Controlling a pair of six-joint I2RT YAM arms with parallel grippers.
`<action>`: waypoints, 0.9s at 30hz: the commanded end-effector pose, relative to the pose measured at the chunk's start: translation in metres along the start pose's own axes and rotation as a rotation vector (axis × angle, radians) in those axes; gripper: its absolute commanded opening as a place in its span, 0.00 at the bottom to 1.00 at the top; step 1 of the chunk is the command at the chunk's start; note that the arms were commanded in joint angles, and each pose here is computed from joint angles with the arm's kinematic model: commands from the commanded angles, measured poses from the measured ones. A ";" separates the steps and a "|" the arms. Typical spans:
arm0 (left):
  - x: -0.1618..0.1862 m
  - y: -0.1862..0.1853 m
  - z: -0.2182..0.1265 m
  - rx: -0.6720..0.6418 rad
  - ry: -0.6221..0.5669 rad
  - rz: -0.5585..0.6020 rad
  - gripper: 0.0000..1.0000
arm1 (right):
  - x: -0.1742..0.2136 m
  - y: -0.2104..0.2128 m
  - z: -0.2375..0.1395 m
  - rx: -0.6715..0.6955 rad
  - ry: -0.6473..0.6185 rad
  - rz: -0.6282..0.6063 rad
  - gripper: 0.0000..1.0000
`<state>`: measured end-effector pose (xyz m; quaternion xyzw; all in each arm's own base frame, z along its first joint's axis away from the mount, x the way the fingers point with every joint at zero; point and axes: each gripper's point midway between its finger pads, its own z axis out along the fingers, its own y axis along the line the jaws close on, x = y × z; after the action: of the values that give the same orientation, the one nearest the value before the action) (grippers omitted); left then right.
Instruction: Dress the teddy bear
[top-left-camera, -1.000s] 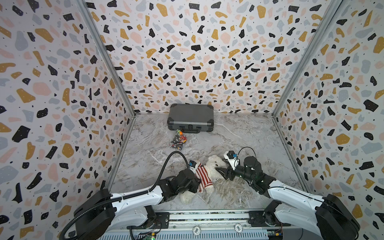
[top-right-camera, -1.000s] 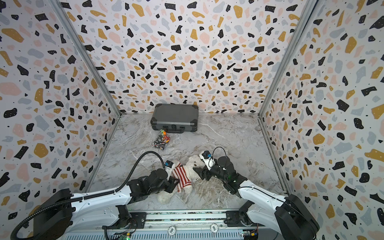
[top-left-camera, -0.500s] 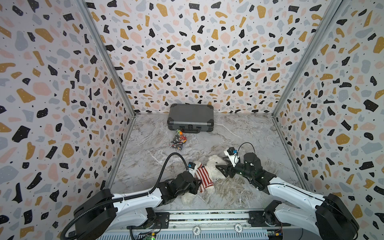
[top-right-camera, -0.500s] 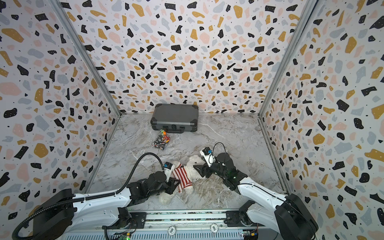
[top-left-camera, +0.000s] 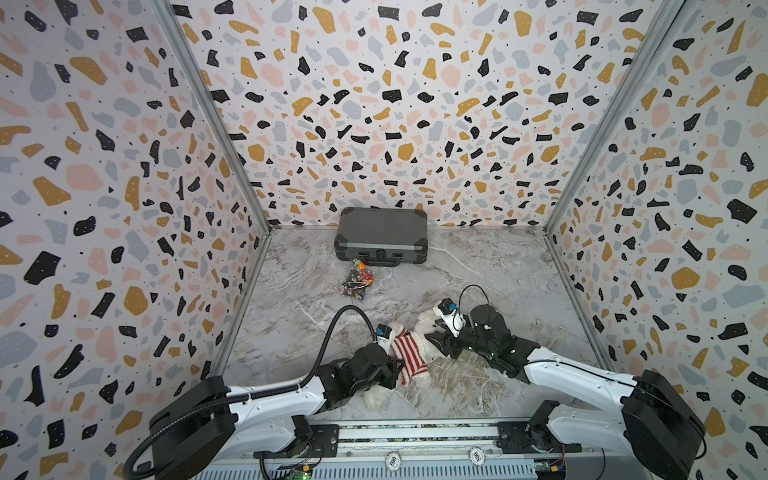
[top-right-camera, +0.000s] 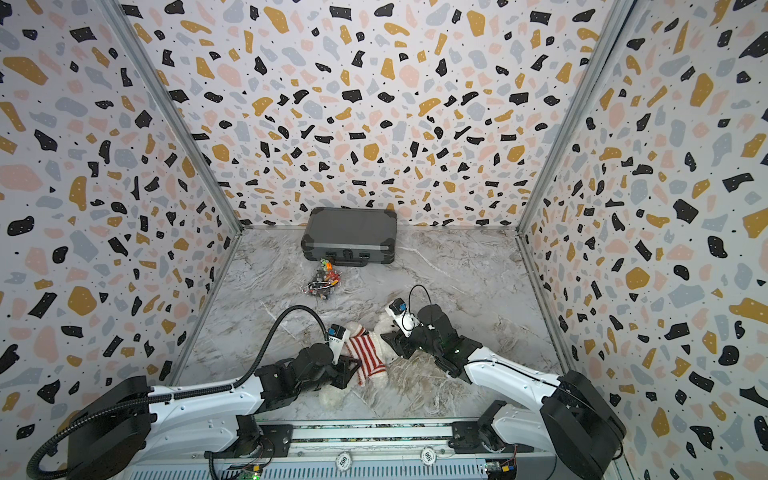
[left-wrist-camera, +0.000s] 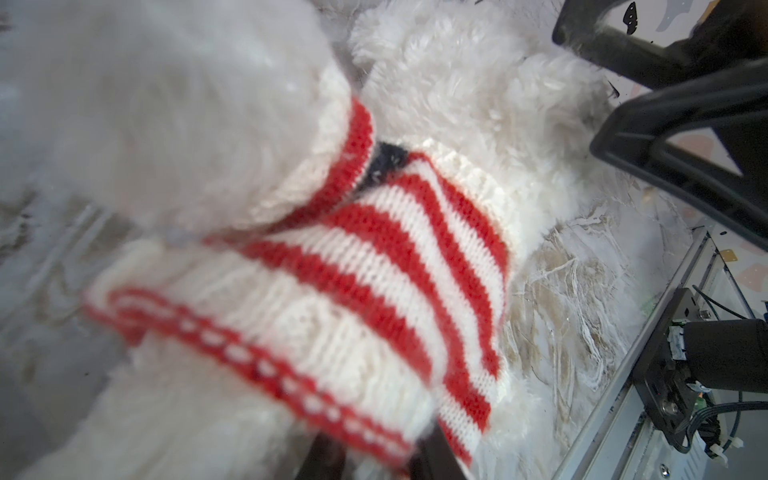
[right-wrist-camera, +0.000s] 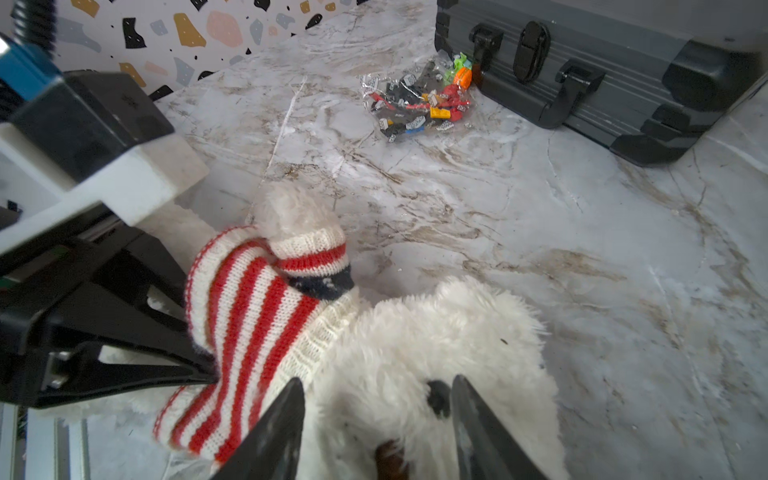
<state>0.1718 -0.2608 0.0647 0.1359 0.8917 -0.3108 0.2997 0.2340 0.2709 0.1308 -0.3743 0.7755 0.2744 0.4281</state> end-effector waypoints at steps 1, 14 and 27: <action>0.025 0.011 0.002 -0.030 0.083 -0.003 0.24 | -0.007 -0.006 0.000 0.045 0.004 -0.028 0.53; 0.010 0.000 -0.007 0.007 0.034 -0.027 0.28 | 0.000 -0.007 0.002 0.075 0.014 -0.049 0.25; -0.062 -0.022 -0.059 -0.024 -0.171 -0.039 0.50 | -0.023 0.007 -0.017 0.079 -0.125 -0.171 0.05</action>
<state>0.1752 -0.2500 0.1388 0.0998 0.8656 -0.3438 0.3501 0.2281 0.2676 0.1346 -0.3998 0.7552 0.2294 0.4661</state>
